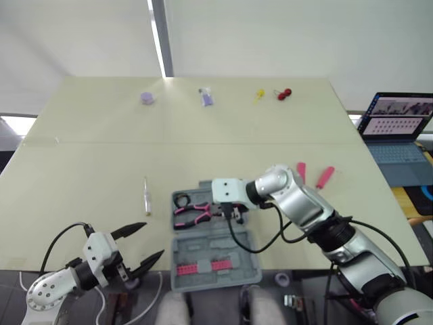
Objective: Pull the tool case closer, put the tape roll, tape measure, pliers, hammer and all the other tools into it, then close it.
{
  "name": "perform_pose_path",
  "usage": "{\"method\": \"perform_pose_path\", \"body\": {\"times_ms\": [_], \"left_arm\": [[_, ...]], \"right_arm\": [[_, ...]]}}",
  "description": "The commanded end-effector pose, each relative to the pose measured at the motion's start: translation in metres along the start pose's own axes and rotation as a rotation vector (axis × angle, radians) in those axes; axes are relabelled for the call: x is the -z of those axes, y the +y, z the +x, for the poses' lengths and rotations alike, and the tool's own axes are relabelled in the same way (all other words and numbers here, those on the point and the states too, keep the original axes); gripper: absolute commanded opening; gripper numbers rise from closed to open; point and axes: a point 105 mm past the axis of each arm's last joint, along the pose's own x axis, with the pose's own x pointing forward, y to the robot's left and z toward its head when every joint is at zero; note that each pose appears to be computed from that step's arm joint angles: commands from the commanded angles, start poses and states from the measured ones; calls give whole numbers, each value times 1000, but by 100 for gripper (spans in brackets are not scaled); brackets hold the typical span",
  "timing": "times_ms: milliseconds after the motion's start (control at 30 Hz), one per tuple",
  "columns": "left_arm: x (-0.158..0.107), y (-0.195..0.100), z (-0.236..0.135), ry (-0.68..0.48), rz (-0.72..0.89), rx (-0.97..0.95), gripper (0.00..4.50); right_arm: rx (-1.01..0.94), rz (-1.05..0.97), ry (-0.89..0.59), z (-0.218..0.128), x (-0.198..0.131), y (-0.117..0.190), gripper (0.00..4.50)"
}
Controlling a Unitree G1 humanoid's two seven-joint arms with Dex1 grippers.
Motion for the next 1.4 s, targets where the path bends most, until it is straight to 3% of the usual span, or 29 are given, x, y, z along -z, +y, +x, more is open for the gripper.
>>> {"method": "perform_pose_path", "body": {"times_ms": [33,600,633,667,800,1067,1167,1400], "left_arm": [[-9,-1,3,-11,38,16,450],[-11,0,6,-9,44,9,450],[-11,0,6,-9,45,9,450],[-11,0,6,-9,45,8,450],[-11,0,6,-9,45,7,450],[-11,1,8,-11,45,3,450],[-11,1,9,-14,45,1,450],[-12,2,10,-22,44,-3,450]], "right_arm": [[8,-44,-7,0,-6,-3,94],[-4,-25,7,5,3,-1,94],[0,-24,6,5,2,-2,198],[1,-23,5,5,2,-2,227],[6,-17,-7,4,0,-3,438],[68,-27,-159,6,-22,-13,445],[86,0,-263,13,-28,-15,357],[79,153,-379,31,-13,-10,4]]}}
